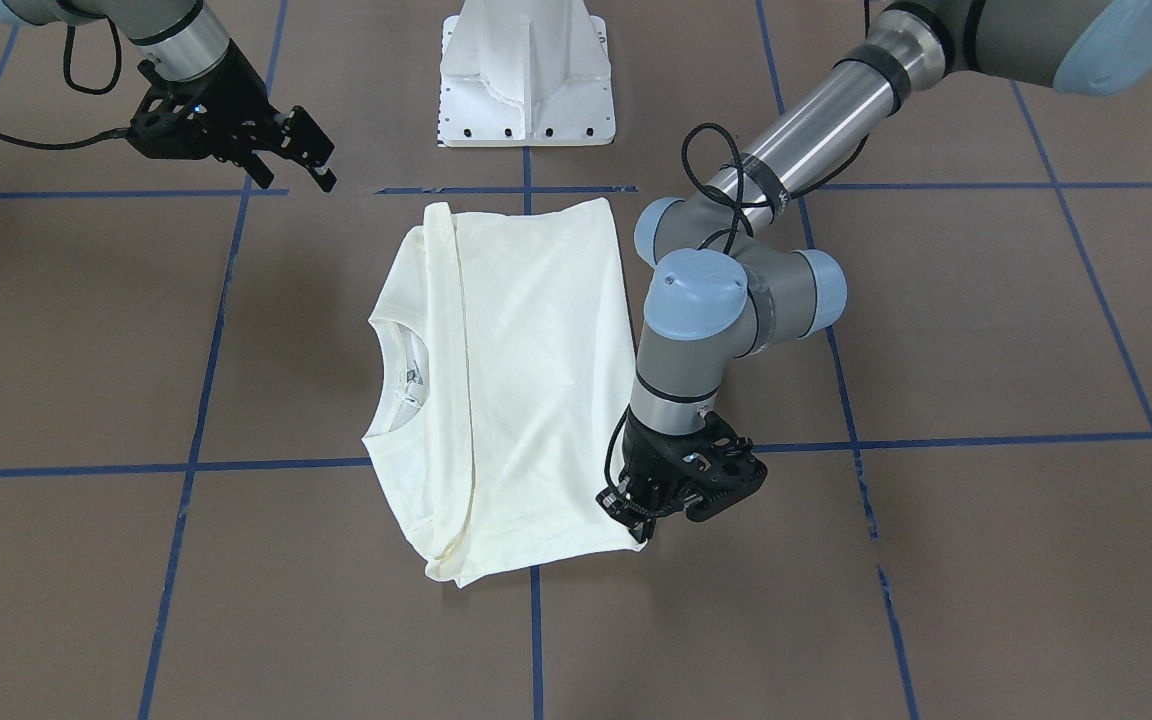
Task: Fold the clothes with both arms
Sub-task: 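Move the right gripper over the shirt's collar side and lower it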
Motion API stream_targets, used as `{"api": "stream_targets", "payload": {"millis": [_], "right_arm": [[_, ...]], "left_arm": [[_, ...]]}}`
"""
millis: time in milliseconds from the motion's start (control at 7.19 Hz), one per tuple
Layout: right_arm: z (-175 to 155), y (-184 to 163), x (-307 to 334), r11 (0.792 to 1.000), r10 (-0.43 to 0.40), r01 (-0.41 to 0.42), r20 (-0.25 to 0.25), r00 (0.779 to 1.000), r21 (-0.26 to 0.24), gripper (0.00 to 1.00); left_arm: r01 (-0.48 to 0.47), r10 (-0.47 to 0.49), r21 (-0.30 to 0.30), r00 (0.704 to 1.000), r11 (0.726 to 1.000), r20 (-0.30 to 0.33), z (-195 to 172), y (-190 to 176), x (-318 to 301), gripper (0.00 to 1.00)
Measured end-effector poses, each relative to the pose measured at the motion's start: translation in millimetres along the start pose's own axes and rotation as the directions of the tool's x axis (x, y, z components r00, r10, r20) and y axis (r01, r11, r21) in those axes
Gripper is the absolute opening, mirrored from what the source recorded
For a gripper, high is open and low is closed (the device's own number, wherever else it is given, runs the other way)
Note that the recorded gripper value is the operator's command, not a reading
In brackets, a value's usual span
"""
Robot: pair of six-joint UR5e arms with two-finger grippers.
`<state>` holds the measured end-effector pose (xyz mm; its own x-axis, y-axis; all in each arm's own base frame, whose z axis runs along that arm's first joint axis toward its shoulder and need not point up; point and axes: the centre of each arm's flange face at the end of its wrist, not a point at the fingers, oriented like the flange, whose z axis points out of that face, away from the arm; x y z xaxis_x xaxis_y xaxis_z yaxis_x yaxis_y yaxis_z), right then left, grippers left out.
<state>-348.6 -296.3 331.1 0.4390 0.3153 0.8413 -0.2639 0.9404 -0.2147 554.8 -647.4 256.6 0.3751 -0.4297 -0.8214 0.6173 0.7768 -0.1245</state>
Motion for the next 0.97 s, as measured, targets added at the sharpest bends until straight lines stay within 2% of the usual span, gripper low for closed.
{"api": "stream_targets", "payload": {"millis": [139,556,834,973], "right_arm": [[2,0,0,1.000,0.000,0.000,-0.001,1.000,0.000,1.00],[13,-5,-14,1.000,0.001,-0.001,0.005,1.000,0.006,1.00],[29,-18,-37,1.000,0.004,-0.004,-0.009,1.000,0.019,1.00],[37,-20,-55,1.000,-0.007,0.008,-0.038,0.999,0.022,1.00]], "left_arm": [[-0.002,0.002,0.001,1.000,1.000,-0.003,2,-1,0,1.00],[-0.068,0.068,0.019,0.998,0.998,-0.002,-3,-16,0,1.00],[-0.122,0.122,-0.027,0.993,0.992,0.009,-28,-24,-8,1.00],[-0.166,0.167,-0.050,0.986,0.985,0.019,-53,-22,-24,1.00]]}}
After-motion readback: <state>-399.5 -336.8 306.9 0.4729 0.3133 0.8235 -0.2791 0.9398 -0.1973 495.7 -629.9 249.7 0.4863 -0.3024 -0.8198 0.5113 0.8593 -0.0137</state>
